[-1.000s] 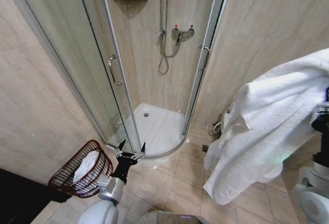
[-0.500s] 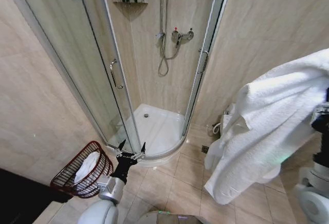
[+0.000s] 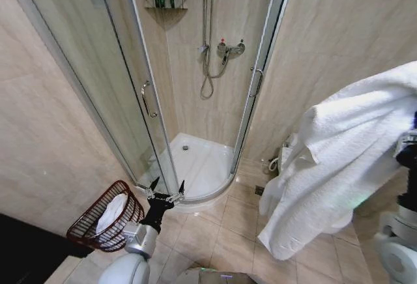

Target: Discard the used towel into the hamper.

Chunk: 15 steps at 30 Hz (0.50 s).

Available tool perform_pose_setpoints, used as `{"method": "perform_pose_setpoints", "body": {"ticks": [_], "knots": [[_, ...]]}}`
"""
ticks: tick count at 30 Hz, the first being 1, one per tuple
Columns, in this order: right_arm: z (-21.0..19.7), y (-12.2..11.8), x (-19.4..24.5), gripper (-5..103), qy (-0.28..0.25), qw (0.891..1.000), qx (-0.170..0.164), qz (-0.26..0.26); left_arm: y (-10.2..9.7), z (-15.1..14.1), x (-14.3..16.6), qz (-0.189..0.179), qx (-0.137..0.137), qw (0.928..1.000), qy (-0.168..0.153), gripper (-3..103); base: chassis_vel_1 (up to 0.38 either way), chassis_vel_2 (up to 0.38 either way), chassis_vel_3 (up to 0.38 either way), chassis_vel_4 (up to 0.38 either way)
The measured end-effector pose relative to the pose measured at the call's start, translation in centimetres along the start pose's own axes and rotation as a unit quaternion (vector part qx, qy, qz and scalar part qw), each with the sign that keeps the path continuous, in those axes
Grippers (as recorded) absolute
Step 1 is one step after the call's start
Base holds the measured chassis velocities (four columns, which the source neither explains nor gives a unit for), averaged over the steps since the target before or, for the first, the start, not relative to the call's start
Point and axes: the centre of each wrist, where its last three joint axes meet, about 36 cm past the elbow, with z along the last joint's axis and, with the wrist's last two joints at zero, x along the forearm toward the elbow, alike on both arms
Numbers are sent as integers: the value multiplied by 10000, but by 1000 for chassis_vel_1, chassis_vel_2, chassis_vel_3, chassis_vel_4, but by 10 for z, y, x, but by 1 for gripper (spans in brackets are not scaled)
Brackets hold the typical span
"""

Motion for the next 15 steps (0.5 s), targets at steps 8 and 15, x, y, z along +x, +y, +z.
{"method": "perform_pose_setpoints", "body": {"ticks": [8, 15], "knots": [[0, 0, 1, 21, 16, 10000, -13, 9, 0, 0, 0, 0, 0, 10000, 0, 100, 0, 0, 0, 0], [1, 2, 2, 21, 36, 10000, -48, 30, 0, 0, 0, 0, 0, 10000, 0, 100, 0, 0, 0, 0]]}}
